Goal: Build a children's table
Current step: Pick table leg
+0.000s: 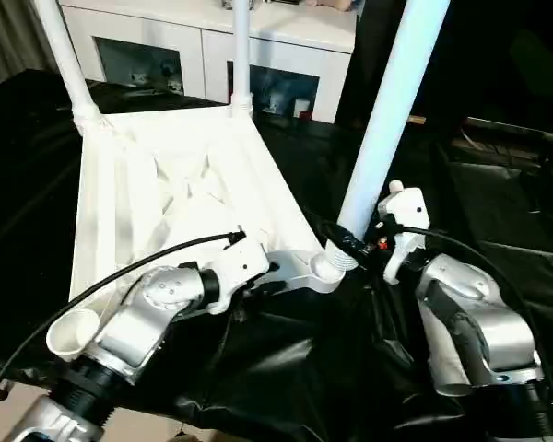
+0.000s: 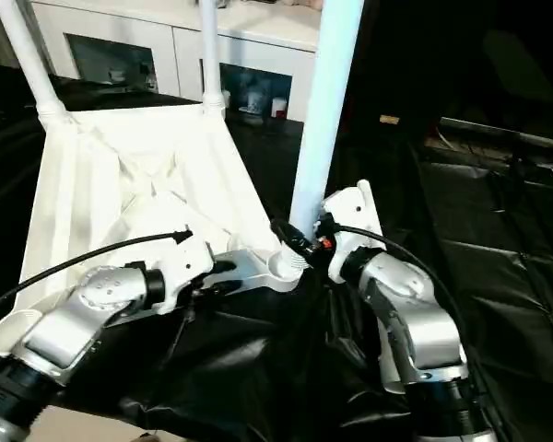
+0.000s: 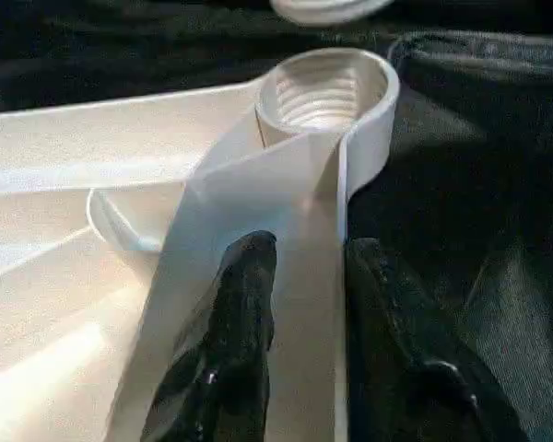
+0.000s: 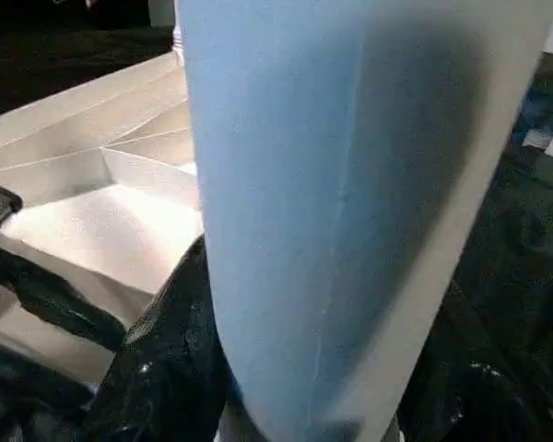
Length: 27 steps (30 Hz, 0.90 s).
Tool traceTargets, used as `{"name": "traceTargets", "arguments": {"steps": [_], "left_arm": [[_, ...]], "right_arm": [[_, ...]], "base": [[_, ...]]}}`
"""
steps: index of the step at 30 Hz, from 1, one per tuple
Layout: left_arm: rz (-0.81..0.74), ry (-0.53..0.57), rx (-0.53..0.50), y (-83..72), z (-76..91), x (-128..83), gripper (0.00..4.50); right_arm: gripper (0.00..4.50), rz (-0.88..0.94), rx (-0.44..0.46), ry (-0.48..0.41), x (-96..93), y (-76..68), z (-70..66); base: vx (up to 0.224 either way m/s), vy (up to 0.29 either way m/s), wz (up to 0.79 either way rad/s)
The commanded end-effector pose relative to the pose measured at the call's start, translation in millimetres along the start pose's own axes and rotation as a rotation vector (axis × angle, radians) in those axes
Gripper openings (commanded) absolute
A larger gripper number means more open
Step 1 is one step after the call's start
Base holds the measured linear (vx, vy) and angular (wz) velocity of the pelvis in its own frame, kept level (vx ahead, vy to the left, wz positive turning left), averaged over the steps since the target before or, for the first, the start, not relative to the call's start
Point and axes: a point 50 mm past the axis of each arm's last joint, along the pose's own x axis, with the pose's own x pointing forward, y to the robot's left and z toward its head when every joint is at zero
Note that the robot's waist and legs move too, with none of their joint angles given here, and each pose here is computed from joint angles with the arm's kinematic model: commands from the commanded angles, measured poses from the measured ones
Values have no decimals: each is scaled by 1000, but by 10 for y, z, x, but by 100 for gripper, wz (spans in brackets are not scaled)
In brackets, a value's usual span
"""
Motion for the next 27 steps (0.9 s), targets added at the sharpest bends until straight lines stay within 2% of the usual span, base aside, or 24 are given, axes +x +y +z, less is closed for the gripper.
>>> {"name": "traceTargets", "arguments": {"steps": [1, 10, 19, 27], "left_arm": [[1, 65, -18, 35, -85, -41, 102], [-56, 107, -19, -17, -119, -81, 15], [-53, 186, 28, 11, -189, -70, 9], [-76, 201, 32, -6, -216, -40, 9]], "right_arm": [[188, 3, -21, -16, 8, -32, 62], [188, 1, -29, -14, 21, -59, 69], [188, -7, -37, -13, 10, -74, 72], [188, -19, -38, -16, -11, -72, 66]], "base": [[0, 0, 0], [0, 0, 0], [0, 0, 0], [0, 0, 0]]}}
